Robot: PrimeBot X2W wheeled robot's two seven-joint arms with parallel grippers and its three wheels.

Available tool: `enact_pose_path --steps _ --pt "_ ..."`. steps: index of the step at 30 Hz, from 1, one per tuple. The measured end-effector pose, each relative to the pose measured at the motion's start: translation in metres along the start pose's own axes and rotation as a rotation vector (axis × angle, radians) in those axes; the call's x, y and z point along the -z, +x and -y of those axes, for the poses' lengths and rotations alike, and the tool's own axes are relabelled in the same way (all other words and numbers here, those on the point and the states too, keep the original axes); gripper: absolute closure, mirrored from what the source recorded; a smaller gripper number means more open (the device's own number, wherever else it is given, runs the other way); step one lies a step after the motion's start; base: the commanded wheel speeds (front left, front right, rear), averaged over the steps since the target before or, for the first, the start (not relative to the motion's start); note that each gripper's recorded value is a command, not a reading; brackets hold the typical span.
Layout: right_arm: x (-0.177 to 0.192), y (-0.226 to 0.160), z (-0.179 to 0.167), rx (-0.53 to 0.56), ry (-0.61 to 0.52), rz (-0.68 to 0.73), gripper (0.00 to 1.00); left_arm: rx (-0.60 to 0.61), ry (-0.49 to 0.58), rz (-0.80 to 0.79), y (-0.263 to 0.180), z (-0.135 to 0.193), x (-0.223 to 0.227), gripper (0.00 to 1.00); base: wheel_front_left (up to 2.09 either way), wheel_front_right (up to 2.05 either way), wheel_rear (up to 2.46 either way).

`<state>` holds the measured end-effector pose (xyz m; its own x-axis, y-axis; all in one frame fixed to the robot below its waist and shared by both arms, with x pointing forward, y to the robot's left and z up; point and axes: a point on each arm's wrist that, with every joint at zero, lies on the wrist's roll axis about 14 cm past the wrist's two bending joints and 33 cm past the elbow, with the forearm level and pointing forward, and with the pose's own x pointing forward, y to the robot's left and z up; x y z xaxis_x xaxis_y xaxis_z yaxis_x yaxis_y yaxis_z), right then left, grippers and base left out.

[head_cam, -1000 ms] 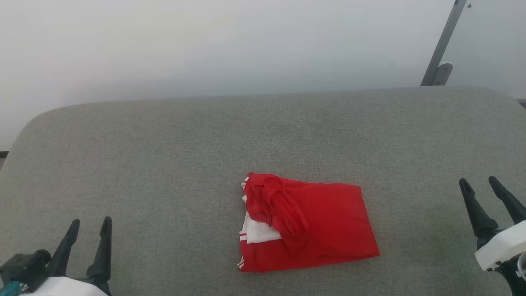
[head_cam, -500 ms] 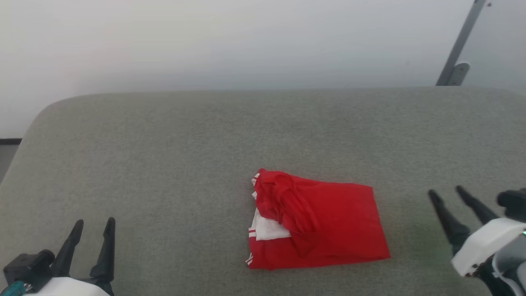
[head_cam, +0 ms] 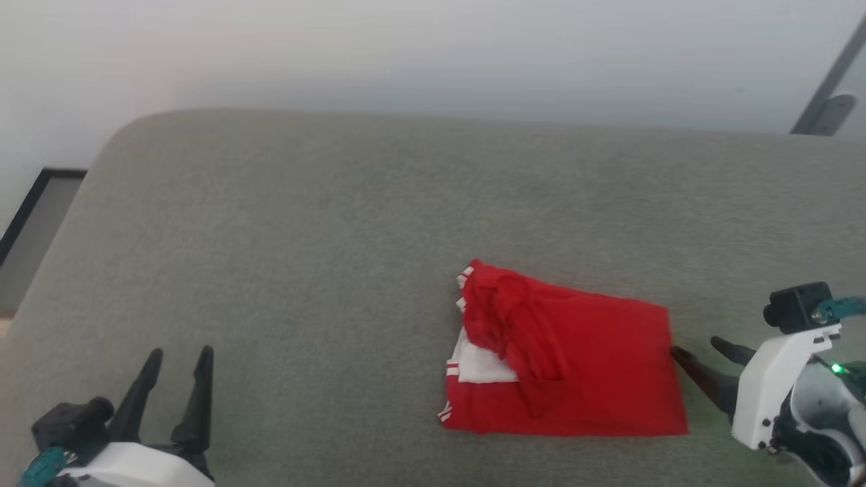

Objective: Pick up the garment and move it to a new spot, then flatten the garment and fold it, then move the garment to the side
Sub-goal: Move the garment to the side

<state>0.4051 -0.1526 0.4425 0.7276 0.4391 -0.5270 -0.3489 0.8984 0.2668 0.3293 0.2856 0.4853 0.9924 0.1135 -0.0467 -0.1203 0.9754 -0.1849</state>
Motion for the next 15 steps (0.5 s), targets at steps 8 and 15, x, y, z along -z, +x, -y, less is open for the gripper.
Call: enact_pose_path --steps 8,15 --pt "0.041 0.028 0.001 -0.017 0.011 -0.306 0.00 -0.044 -0.015 -0.037 -0.001 -0.008 0.015 0.00 0.00 0.00 0.00" --pt "0.055 0.051 -0.010 -0.051 0.025 -0.440 0.00 -0.078 -0.012 -0.066 -0.002 -0.015 0.026 0.00 0.00 0.00 0.00"
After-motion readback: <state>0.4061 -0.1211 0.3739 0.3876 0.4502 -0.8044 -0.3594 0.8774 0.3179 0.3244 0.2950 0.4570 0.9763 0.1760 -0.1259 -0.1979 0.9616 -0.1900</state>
